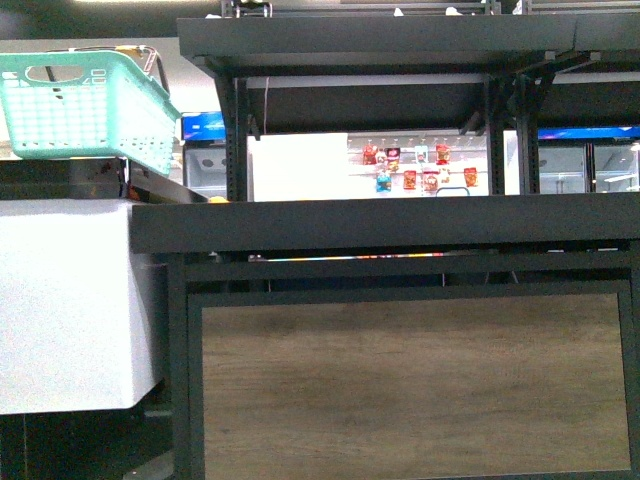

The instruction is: Pick lemon from shelf

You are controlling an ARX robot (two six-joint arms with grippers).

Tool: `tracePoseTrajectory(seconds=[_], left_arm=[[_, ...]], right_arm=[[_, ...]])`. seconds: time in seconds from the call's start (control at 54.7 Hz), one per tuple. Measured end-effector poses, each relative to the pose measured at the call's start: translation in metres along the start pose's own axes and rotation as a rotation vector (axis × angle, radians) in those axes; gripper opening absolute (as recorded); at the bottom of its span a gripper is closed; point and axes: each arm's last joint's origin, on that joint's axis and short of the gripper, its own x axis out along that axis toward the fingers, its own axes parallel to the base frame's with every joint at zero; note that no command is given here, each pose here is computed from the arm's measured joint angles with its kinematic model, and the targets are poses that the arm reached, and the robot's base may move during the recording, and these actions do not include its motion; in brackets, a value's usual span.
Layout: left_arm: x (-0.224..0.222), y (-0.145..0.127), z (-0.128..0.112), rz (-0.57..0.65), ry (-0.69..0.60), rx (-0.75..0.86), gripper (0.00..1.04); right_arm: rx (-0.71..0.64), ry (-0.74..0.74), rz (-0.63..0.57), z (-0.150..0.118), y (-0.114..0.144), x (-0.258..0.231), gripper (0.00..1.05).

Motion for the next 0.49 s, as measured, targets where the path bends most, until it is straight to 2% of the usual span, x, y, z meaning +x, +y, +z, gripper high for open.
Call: tracePoseTrajectory(seconds=[0.493], left_arm=[[0.0, 0.0, 0.0, 0.0, 0.0, 0.0, 0.97]], right_arm=[[0.0, 0.0, 0.0, 0.0, 0.0, 0.0, 0.97]])
